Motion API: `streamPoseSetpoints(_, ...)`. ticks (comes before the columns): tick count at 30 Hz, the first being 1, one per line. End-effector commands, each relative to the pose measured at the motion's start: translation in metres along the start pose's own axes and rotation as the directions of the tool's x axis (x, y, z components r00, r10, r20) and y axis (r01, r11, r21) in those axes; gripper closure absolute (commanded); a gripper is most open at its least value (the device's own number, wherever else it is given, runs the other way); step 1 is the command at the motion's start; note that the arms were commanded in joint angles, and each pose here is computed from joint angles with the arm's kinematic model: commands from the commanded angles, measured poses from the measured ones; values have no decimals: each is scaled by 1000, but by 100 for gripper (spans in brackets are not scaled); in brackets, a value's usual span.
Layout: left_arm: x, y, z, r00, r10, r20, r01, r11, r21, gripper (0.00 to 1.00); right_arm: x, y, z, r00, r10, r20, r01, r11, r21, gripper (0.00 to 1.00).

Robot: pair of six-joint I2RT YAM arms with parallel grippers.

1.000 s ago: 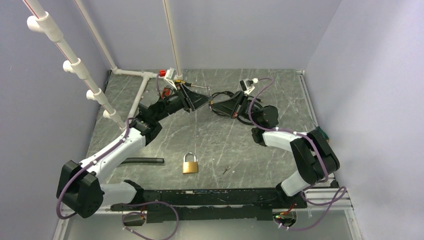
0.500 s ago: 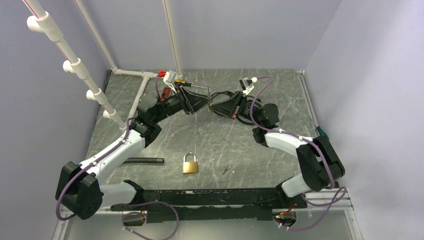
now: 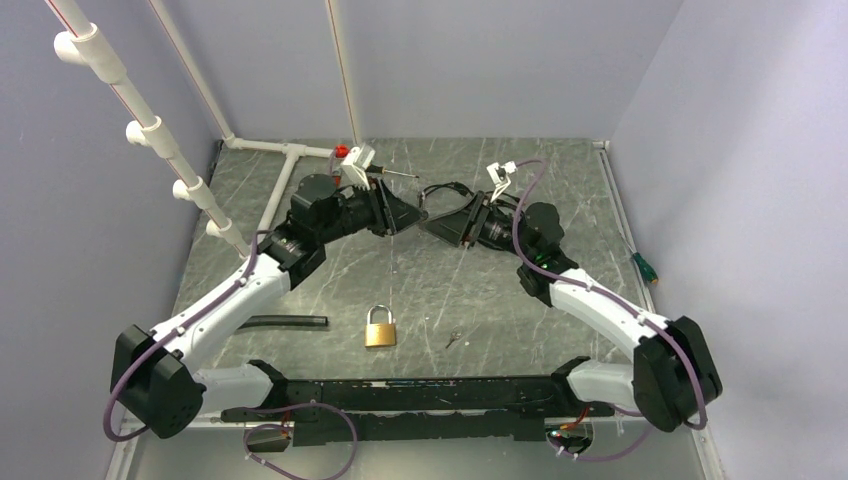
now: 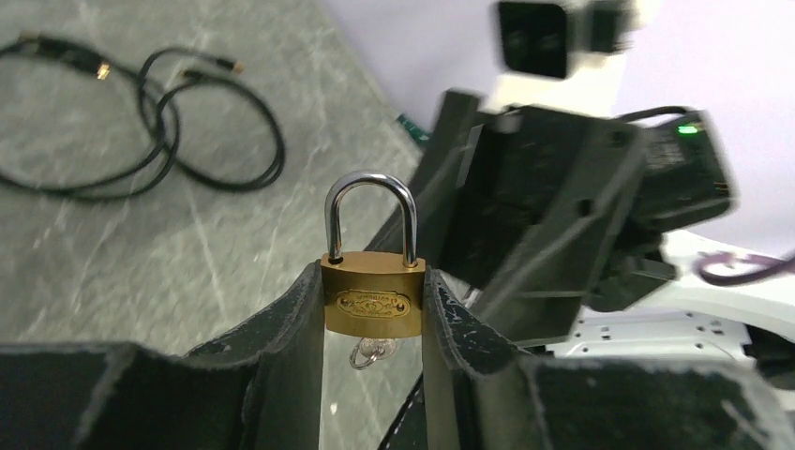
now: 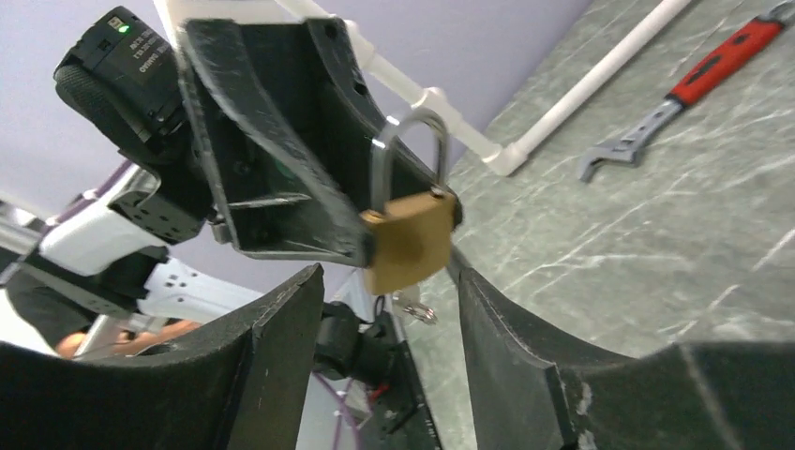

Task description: Unlock with the key

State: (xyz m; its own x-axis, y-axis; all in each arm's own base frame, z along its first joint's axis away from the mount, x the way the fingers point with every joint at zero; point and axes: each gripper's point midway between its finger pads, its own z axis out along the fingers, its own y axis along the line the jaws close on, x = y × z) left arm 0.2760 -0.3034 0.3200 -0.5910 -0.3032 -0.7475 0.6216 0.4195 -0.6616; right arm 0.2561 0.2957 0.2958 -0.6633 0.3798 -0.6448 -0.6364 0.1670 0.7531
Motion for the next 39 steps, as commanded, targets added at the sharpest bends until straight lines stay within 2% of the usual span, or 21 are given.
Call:
streamPoseSetpoints(1,0,21,-2,999,-51,-10,48,985,-163,100,-16,6,-4,982,-183,44,179,981,69,42)
streamPoseSetpoints(5,1,37,-2,989,-147,15,146,953,-264,100,-16,6,1,965,-260,37,253,958,134,39)
streamPoseSetpoints(11,2,40,-1,977,-207,51,213,940,-268,100,-6,-4,16,950,-311,3,303,927,221,42)
streamPoseSetpoints(17,2,41,-4,972,-224,72,235,932,-276,100,4,-14,24,940,-340,-15,328,893,308,45)
streamPoseSetpoints(30,5,33,-6,963,-261,70,270,934,-234,100,-9,-30,37,931,-362,56,314,867,388,57)
streamPoseSetpoints(33,4,30,-5,958,-277,75,287,932,-220,100,-12,-30,42,929,-364,69,311,867,389,62)
streamPoseSetpoints(37,1,26,-4,945,-320,67,326,916,-234,100,-14,-29,52,930,-359,77,305,873,380,81)
streamPoseSetpoints(39,-2,28,-4,940,-334,76,341,902,-264,96,-13,-28,55,932,-355,76,303,876,374,88)
